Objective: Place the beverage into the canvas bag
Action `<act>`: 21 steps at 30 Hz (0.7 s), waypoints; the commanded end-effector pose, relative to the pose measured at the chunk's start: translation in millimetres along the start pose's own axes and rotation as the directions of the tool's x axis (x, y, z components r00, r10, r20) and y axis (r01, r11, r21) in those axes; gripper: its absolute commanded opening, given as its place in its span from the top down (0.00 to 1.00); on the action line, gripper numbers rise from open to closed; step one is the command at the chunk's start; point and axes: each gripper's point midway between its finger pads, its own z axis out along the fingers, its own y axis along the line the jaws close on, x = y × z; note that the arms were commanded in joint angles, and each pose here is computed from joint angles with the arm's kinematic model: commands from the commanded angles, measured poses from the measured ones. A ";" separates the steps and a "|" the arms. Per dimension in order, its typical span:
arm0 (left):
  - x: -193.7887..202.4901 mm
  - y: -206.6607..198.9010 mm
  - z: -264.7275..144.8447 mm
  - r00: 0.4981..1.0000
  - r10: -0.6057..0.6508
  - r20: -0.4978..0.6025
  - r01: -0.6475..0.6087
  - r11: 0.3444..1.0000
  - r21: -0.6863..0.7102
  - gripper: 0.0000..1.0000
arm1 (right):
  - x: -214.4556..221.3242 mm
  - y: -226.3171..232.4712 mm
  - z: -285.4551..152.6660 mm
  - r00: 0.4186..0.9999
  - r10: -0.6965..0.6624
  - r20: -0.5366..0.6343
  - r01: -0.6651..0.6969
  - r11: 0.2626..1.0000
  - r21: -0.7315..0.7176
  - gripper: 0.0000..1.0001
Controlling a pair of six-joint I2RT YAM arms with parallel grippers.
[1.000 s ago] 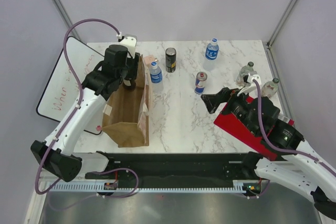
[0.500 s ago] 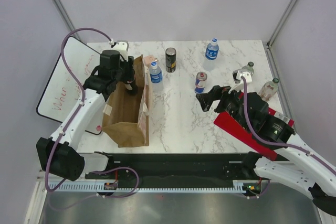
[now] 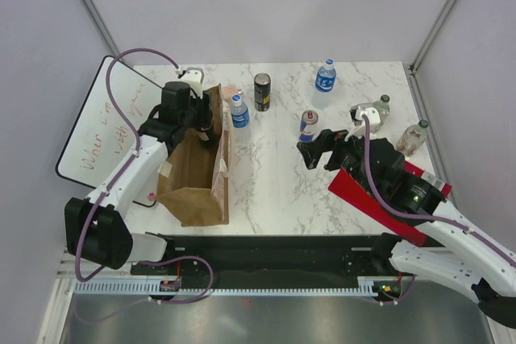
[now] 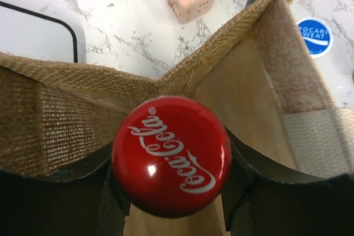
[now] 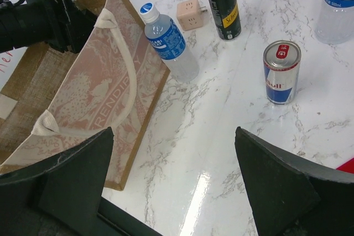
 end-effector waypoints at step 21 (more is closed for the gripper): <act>-31.7 -0.9 8.7 0.983 -0.013 0.183 0.016 1.000 -0.015 0.65 | -26.0 9.4 -8.9 0.997 0.029 0.074 -0.027 0.999 -0.032 0.02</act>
